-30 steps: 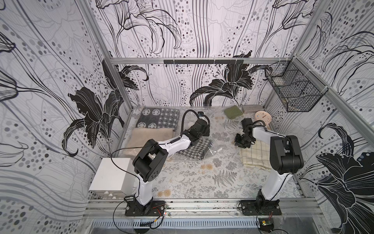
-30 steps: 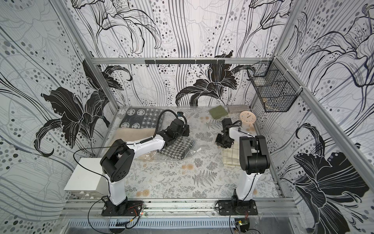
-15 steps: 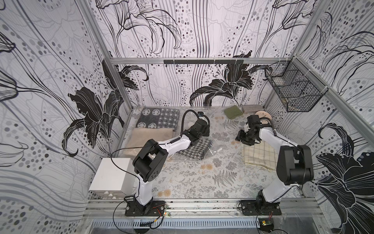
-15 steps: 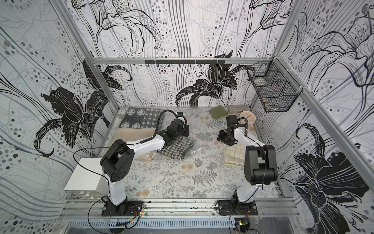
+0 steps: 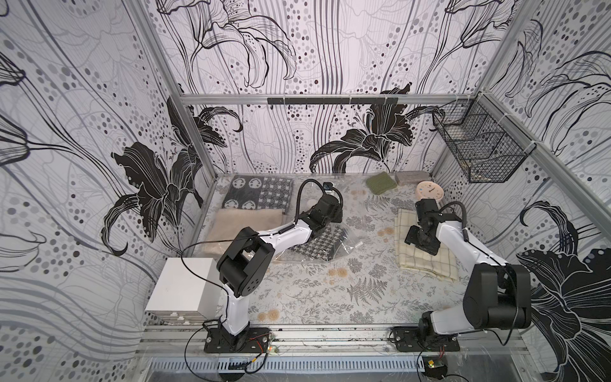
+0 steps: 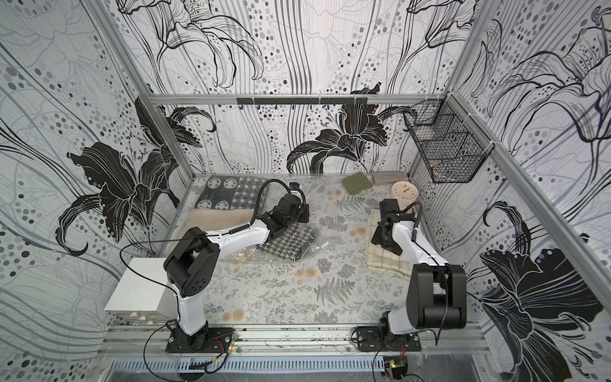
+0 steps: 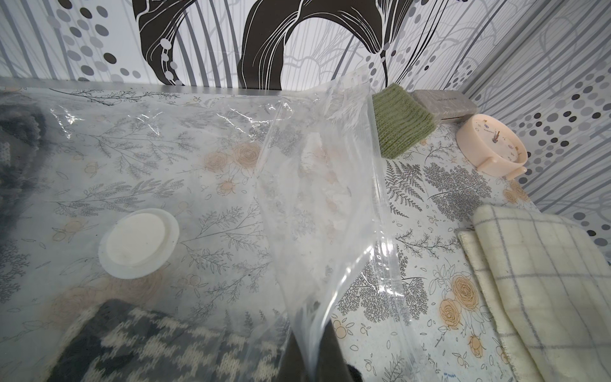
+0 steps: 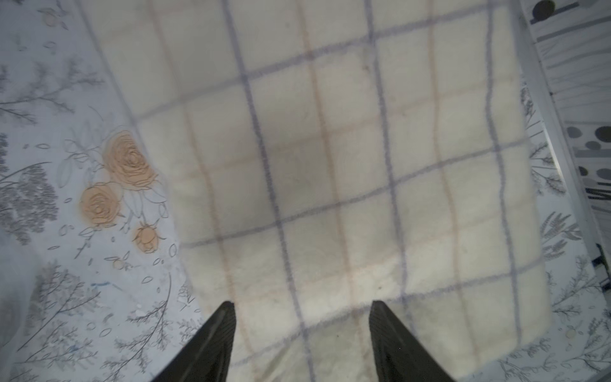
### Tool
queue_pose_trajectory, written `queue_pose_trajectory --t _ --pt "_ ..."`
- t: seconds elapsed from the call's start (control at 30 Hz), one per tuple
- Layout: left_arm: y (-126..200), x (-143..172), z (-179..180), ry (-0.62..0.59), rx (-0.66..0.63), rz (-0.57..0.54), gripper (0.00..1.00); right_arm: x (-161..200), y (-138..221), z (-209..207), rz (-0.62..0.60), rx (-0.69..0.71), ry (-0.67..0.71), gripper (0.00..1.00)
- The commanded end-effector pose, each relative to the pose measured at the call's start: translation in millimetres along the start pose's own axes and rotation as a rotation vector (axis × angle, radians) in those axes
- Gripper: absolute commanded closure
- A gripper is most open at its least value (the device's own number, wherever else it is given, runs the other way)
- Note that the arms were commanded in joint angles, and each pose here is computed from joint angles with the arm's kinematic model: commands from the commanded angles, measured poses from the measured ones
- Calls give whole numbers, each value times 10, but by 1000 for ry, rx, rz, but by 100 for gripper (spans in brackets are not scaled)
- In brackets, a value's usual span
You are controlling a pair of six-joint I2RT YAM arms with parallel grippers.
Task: Take the scarf out of the vacuum bag
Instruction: Adjust the scarf at the center of the board.
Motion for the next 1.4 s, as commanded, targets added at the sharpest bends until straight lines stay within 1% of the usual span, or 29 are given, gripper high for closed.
queue_pose_trajectory --t 0.0,0.13,0.23,0.33,0.47,0.53,0.67,0.73,0.77,0.8,0.87,0.97,1.03,1.07,1.13,1.17,1.2,1.23,1.27,1.3,1.37 --pt "87 -210 19 15 -3 -64 100 -21 -149 -97 20 50 -23 32" --pt "85 -206 18 16 -3 -62 100 -43 -361 48 90 2 32 33" --pt "76 -202 18 14 -3 -62 100 0 -492 215 149 -72 77 34" --pt "68 -195 27 10 -10 -62 100 53 -519 274 172 -110 99 34" --pt "16 -142 40 10 -14 -47 100 111 -513 274 189 -120 122 34" --pt "0 -119 37 11 -12 -40 100 101 -502 271 182 -122 123 33" --pt "-5 -139 32 9 -12 -41 100 0 -490 141 151 -66 112 33" --pt "-9 -141 36 8 -14 -41 100 -108 -435 115 99 -50 117 33" --pt "-10 -145 34 7 -14 -42 100 -200 -313 148 31 -72 119 33" --pt "-12 -143 31 8 -13 -40 100 -242 -227 176 -7 -93 122 33" --pt "-22 -134 31 8 -12 -35 100 -296 -78 160 -44 -101 118 32" --pt "-23 -135 19 8 -8 -34 100 -218 69 172 -48 -148 96 33" --pt "-25 -132 21 8 -10 -33 100 -109 150 200 -34 -194 81 36" --pt "-22 -135 18 8 -10 -34 100 -37 183 198 -20 -202 77 39" --pt "-19 -144 18 8 -10 -35 100 114 200 198 17 -205 77 49" --pt "-20 -144 21 10 -10 -34 100 196 190 176 49 -198 71 61" --pt "-19 -140 17 11 -10 -33 100 273 173 158 77 -193 68 76" --pt "-18 -145 17 12 -10 -33 100 339 151 148 95 -196 58 86" --pt "-27 -129 18 14 -9 -29 100 415 133 159 115 -211 43 94" --pt "-33 -115 15 15 -7 -24 100 496 114 178 137 -232 25 100" --pt "-45 -106 14 16 -8 -19 100 631 84 193 168 -256 -4 100"
Point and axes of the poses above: each gripper's point midway between its finger pads, its own y axis back along the fingers, its own z axis along the line the jaws close on, x = y × z, the point moved 1 cm from there along y, back along the fingers, and after that the axes turned 3 degrees about y, right-handed, at the moved point
